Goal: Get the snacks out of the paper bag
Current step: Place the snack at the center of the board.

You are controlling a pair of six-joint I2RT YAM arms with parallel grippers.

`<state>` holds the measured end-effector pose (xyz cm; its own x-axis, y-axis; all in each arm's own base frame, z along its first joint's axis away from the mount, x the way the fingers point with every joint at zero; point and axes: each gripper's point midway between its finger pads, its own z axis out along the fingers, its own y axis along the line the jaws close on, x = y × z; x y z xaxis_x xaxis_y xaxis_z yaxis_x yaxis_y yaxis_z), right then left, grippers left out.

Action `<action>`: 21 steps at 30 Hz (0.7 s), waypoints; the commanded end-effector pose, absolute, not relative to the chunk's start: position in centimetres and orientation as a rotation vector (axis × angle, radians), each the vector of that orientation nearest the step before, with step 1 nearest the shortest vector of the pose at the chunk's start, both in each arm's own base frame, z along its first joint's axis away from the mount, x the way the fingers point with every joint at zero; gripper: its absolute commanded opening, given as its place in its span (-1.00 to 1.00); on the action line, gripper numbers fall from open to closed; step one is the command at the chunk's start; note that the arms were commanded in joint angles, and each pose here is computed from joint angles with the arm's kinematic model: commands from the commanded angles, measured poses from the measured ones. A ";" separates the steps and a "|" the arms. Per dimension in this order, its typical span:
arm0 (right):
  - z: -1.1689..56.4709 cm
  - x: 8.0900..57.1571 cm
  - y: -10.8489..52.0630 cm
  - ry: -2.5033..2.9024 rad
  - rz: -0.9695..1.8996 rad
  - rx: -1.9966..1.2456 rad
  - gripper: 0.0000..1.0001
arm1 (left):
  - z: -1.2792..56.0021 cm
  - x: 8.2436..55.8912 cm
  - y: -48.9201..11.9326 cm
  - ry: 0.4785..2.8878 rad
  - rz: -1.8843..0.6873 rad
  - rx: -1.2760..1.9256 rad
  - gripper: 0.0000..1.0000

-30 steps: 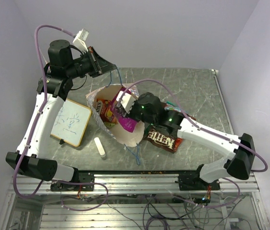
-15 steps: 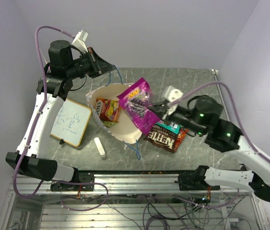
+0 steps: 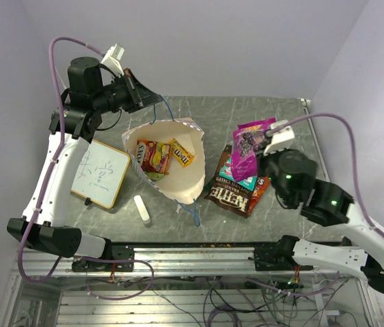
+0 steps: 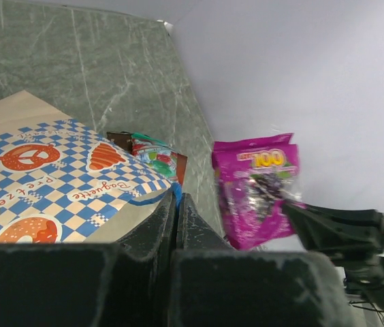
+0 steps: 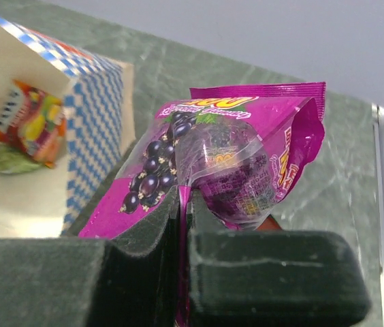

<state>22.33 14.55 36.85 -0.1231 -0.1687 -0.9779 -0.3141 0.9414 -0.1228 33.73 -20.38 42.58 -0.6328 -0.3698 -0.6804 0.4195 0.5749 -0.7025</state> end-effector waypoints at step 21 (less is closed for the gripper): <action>21.6 30.9 13.1 1.716 0.283 0.283 -1.00 | 44.6 32.8 -20.4 1.860 -1.209 0.045 -0.86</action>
<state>30.61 12.00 18.78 -0.2622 0.1310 -0.9561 0.0471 0.9913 0.1229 33.29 -20.39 42.99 -0.6321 -0.3996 -0.6639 0.4116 0.5528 -0.7246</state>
